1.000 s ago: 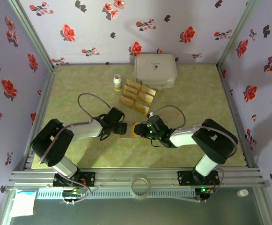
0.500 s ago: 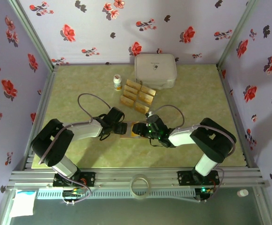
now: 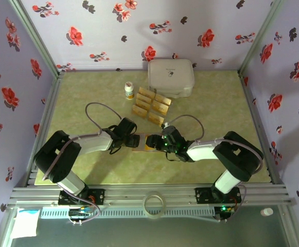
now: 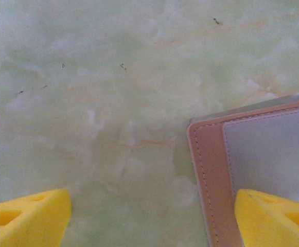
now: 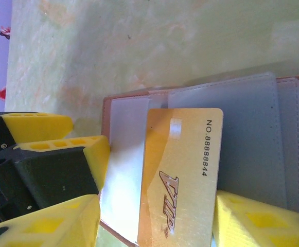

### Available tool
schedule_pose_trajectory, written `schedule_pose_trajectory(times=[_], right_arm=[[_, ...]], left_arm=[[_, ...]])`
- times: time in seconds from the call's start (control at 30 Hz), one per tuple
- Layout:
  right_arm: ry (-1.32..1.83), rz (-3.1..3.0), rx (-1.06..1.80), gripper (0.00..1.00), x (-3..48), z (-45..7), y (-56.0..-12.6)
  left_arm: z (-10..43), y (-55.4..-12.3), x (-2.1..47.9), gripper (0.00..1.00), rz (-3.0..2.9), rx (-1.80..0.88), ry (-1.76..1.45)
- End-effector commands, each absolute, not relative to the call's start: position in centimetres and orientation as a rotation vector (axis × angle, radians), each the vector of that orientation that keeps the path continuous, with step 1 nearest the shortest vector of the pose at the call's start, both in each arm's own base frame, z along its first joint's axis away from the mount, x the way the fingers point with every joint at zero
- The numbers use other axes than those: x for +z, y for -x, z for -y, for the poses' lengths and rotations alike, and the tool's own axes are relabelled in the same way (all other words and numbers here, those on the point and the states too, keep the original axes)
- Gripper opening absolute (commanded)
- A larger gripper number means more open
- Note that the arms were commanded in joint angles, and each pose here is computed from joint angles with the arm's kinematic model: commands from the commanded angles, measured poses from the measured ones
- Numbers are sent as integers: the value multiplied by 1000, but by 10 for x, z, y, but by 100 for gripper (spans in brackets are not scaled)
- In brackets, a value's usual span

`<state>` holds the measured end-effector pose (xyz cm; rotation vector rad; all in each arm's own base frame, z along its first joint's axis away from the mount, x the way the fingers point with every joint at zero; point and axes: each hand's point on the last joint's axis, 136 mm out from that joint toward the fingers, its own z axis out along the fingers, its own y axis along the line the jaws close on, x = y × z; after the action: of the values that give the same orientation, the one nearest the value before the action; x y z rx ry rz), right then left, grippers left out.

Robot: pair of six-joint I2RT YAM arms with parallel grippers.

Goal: Put the credit cards into the card holder

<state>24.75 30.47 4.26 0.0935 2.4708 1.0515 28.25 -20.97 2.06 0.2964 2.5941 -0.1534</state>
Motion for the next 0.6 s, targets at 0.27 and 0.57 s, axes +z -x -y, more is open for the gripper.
schedule_pose_trajectory(times=[0.27, 0.57], right_arm=[[-88, -2650, 798, 58, 1, -274, -232], [-46, -2676, 743, 59, -1, -280, -229]], left_arm=[[195, -273, 4, 84, -2647, -101, -322], [195, -271, 2, 84, -2650, -105, -325]])
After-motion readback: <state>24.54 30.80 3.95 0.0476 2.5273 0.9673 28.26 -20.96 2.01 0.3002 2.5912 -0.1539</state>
